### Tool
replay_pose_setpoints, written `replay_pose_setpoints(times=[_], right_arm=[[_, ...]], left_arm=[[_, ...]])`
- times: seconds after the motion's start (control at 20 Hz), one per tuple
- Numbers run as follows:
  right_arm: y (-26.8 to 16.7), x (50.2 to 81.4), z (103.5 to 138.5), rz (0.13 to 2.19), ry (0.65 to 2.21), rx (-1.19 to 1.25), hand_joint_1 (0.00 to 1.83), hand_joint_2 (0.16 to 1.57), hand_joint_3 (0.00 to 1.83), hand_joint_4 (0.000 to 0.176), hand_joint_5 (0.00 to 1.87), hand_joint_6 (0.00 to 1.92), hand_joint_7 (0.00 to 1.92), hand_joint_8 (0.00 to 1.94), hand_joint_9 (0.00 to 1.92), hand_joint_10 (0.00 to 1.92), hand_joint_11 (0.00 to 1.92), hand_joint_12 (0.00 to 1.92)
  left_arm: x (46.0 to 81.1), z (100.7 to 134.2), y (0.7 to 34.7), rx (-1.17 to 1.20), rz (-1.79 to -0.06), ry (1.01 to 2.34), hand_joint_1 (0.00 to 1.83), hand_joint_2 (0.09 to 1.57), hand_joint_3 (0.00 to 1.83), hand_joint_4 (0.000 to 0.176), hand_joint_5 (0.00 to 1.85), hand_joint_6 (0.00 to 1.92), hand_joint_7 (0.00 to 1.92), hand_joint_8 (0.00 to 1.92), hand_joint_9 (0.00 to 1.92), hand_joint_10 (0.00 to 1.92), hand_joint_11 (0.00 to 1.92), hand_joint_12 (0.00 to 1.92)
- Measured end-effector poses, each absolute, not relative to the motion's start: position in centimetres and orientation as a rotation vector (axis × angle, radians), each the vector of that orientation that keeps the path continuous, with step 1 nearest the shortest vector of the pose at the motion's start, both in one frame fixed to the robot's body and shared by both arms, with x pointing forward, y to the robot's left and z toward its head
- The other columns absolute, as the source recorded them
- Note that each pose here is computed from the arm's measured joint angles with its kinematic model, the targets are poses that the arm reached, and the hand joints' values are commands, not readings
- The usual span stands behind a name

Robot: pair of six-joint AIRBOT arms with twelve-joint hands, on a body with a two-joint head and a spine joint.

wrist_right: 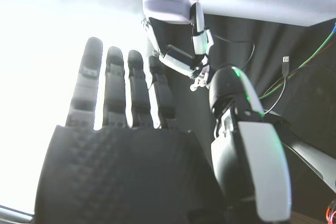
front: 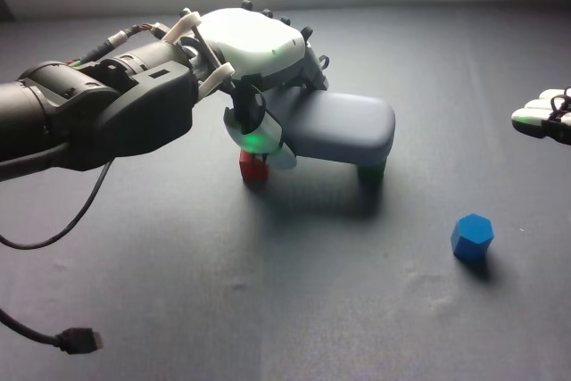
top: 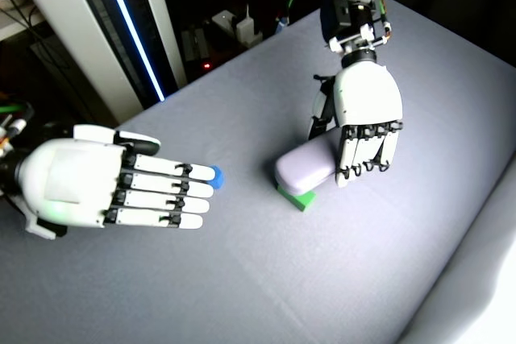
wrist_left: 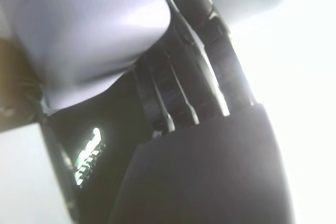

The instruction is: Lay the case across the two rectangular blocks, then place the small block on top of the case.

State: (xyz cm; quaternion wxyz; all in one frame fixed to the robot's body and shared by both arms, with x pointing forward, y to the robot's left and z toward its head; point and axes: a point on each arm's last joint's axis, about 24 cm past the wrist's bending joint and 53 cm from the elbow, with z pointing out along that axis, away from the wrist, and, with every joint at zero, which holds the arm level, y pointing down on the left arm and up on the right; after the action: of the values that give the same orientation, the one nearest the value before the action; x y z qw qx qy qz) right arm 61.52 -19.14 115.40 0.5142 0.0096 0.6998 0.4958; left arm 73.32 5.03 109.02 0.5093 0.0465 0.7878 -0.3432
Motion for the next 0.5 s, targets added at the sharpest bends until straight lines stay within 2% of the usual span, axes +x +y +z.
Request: replay_pose_setpoints(times=[0.05, 0.1, 0.15, 0.25, 0.3, 0.35, 0.4, 0.45, 0.5], right_arm=[[-19.14, 61.52, 115.41, 1.192, 1.682, 0.023, 0.32, 1.35, 0.00, 0.000, 0.15, 0.00, 0.14, 0.00, 0.12, 0.00, 0.00, 0.51], [-19.15, 61.53, 115.41, 1.193, 1.682, 0.024, 0.33, 1.35, 0.00, 0.000, 0.15, 0.00, 0.14, 0.00, 0.12, 0.00, 0.00, 0.49], [-19.14, 61.52, 115.41, 1.193, 1.682, 0.024, 0.33, 1.35, 0.00, 0.000, 0.15, 0.00, 0.14, 0.00, 0.12, 0.00, 0.00, 0.49], [-19.15, 61.53, 115.40, 1.194, 1.682, 0.026, 0.30, 1.35, 0.00, 0.000, 0.15, 0.00, 0.14, 0.00, 0.12, 0.00, 0.00, 0.50], [-19.15, 61.53, 115.41, 1.194, 1.682, 0.026, 0.33, 1.35, 0.00, 0.000, 0.15, 0.00, 0.13, 0.00, 0.10, 0.00, 0.00, 0.42], [-19.14, 61.52, 115.41, 1.195, 1.682, 0.026, 0.33, 1.35, 0.00, 0.000, 0.15, 0.00, 0.13, 0.00, 0.10, 0.00, 0.00, 0.42], [-19.15, 61.53, 115.40, 1.196, 1.683, 0.028, 0.30, 1.36, 0.00, 0.000, 0.14, 0.00, 0.13, 0.00, 0.10, 0.00, 0.00, 0.42], [-19.14, 61.52, 115.42, 1.197, 1.682, 0.028, 0.30, 1.35, 0.00, 0.000, 0.15, 0.00, 0.14, 0.00, 0.11, 0.00, 0.00, 0.48], [-19.15, 61.53, 115.39, 1.196, 1.683, 0.029, 0.30, 1.35, 0.00, 0.000, 0.15, 0.00, 0.12, 0.00, 0.11, 0.00, 0.00, 0.45]], left_arm=[[73.33, 109.01, 5.05, 0.108, -0.828, 1.898, 1.02, 0.86, 0.00, 0.000, 0.79, 0.00, 0.93, 0.00, 0.77, 0.76, 0.58, 1.47], [73.34, 109.03, 5.05, 0.107, -0.829, 1.898, 1.02, 0.86, 0.00, 0.000, 0.77, 0.00, 0.89, 0.00, 0.79, 0.60, 0.56, 1.37], [73.34, 109.04, 5.05, 0.107, -0.829, 1.897, 1.02, 0.86, 0.00, 0.000, 0.77, 0.00, 0.89, 0.00, 0.79, 0.60, 0.56, 1.37], [73.33, 109.09, 5.02, 0.107, -0.831, 1.896, 0.97, 0.85, 0.00, 0.000, 0.69, 0.00, 0.80, 0.00, 0.78, 0.46, 0.53, 1.35], [73.26, 109.17, 4.96, 0.106, -0.835, 1.893, 0.99, 0.84, 0.00, 0.000, 0.63, 0.00, 0.69, 0.00, 0.78, 0.23, 0.50, 1.23], [73.16, 109.33, 4.85, 0.105, -0.841, 1.888, 0.99, 0.84, 0.00, 0.000, 0.63, 0.00, 0.69, 0.00, 0.78, 0.23, 0.50, 1.23], [73.08, 109.47, 4.86, 0.105, -0.844, 1.884, 0.96, 0.84, 0.00, 0.008, 0.59, 0.00, 0.63, 0.00, 0.75, 0.12, 0.45, 1.14], [72.96, 109.58, 4.88, 0.106, -0.846, 1.882, 0.93, 0.85, 0.00, 0.035, 0.54, 0.00, 0.58, 0.00, 0.72, 0.04, 0.42, 1.05], [72.77, 109.86, 5.22, 0.104, -0.849, 1.872, 0.93, 0.85, 0.00, 0.030, 0.52, 0.00, 0.54, 0.00, 0.66, 0.01, 0.36, 1.02]])
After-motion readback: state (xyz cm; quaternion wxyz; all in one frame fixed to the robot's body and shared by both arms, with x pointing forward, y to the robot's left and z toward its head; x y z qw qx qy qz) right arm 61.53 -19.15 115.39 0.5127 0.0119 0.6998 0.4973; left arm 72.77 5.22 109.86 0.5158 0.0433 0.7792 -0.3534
